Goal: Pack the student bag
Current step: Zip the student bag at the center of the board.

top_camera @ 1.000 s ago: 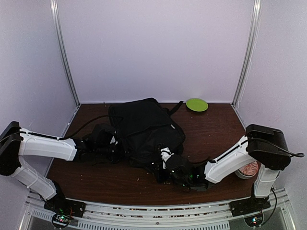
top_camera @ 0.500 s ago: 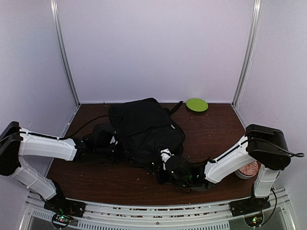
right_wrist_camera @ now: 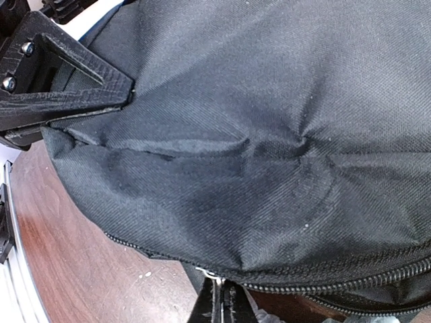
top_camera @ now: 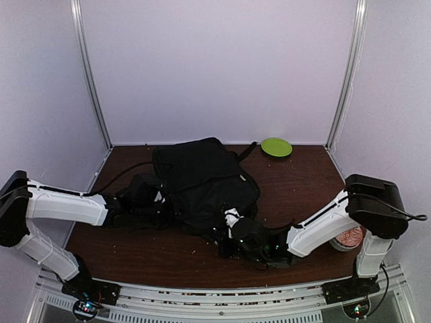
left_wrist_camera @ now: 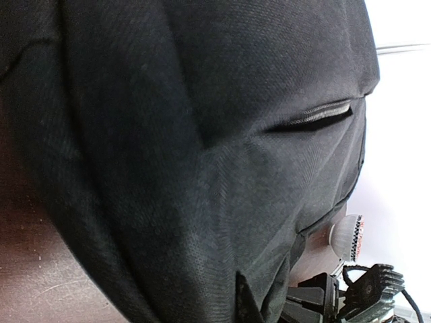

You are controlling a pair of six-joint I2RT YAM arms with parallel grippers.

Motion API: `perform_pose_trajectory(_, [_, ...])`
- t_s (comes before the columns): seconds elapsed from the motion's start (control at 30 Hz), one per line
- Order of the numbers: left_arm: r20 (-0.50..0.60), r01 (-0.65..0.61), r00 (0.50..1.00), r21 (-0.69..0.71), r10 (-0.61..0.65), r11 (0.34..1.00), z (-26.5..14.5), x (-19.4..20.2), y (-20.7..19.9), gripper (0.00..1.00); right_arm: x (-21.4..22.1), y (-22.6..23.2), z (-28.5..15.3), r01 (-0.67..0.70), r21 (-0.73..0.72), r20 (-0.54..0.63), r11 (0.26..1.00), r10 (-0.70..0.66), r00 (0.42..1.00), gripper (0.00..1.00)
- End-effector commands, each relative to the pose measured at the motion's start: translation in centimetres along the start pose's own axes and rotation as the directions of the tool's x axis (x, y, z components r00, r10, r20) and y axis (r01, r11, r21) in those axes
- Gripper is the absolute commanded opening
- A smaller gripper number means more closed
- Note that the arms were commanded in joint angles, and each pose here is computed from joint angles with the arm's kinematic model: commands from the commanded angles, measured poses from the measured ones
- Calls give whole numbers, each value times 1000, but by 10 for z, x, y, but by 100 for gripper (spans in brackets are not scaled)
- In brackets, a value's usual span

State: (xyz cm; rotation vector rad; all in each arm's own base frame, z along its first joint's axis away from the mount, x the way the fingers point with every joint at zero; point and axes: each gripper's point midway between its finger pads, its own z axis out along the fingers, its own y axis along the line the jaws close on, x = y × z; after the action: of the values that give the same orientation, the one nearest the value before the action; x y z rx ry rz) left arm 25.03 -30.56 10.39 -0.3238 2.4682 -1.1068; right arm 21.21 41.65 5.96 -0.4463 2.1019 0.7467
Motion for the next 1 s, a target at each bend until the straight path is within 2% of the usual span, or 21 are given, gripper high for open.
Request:
perform_pose_trajectory(0.0, [31,-39,999,141,35,989,-12,-11,-44,0,-8,-5,-3,7,31,8,999,-7,1000,0])
perform_pose_trajectory(0.37, [44,-39,999,139,33,990,-11,-10,-36,0,13,-49,-29,94,225,-150,970,-61,987,0])
perform_pose_trajectory(0.5, [42,-40,999,133,35,990,-12,-8,-32,0,17,-73,-36,92,296,-185,951,-38,982,0])
perform_pose_trajectory(0.83, [49,-40,998,107,35,993,-21,-5,-20,0,11,-133,-55,48,418,-185,907,33,982,0])
perform_pose_trajectory(0.97, [44,-77,996,85,74,993,-22,-3,-14,0,3,-148,-60,40,441,-171,896,40,984,0])
